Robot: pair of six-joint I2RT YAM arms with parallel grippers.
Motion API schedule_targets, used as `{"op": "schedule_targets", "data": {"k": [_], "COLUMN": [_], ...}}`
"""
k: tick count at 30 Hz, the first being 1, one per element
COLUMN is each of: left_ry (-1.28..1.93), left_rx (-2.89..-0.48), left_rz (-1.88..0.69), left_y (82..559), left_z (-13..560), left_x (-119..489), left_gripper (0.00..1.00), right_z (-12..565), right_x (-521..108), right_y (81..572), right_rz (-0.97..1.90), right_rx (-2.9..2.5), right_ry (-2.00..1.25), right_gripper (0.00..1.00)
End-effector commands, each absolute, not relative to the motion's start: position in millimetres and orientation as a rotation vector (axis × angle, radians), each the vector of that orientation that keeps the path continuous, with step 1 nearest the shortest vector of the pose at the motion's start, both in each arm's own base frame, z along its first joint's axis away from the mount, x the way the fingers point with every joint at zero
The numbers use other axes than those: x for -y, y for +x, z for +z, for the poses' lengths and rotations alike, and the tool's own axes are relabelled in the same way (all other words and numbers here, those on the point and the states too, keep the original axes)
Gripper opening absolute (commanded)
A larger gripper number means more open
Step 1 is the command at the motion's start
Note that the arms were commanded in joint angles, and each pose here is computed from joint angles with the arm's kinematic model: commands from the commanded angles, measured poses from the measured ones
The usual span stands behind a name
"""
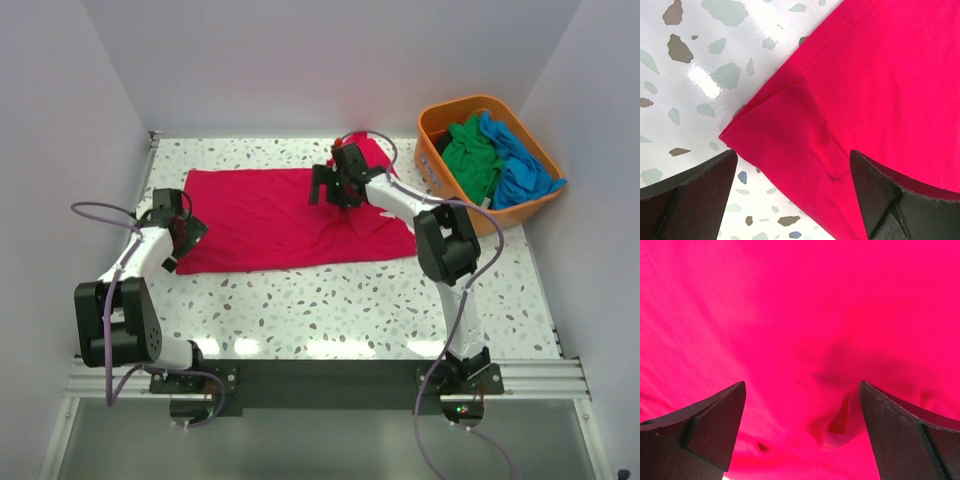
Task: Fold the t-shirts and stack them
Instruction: Fold the tshirt
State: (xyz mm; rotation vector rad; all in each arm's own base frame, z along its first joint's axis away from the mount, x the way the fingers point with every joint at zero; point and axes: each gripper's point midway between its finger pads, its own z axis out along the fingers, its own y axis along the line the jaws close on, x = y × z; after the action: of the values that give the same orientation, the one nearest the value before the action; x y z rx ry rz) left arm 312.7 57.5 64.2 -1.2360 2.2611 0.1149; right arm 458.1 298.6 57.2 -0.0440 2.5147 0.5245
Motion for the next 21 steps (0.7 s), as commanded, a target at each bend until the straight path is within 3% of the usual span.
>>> {"op": "schedule_targets", "data": {"k": [1,4,9,11,15,21], "left_ry": [-1.22,-1.218,-1.219,-1.215,-1.198,-1.106], "left_rx": [-2.235,-2.231,-2.219,-2.222,-2.237,-2.261], "left_rz": [0.122,0.127,0.143,0.131,0.103,-0.071], "left_y": [315,315,313,314,314,328], "left_z": [73,76,79,79,77,72], "left_x": [-62,-63,-65,-64,-60,-31], "left_gripper": [1.0,1.0,1.0,1.0,1.0,1.0], "right_z": [93,100,107,138,115,88], "right_x": [-305,-289,-265,-251,-210,-177], "right_y": [504,521,487,475,430,414], "right_rz": [0.477,0.306,0.181,0.116,-0.054,-0.284], "right_rx": [-2.374,-2.358,-2.409,-2.328,-2.385,-2.435], "right_ry": [0.034,-0.029,-0.159,-0.214,-0.331,-0.449], "right_gripper": [0.99,0.99,0.99,0.98,0.99,0.99]}}
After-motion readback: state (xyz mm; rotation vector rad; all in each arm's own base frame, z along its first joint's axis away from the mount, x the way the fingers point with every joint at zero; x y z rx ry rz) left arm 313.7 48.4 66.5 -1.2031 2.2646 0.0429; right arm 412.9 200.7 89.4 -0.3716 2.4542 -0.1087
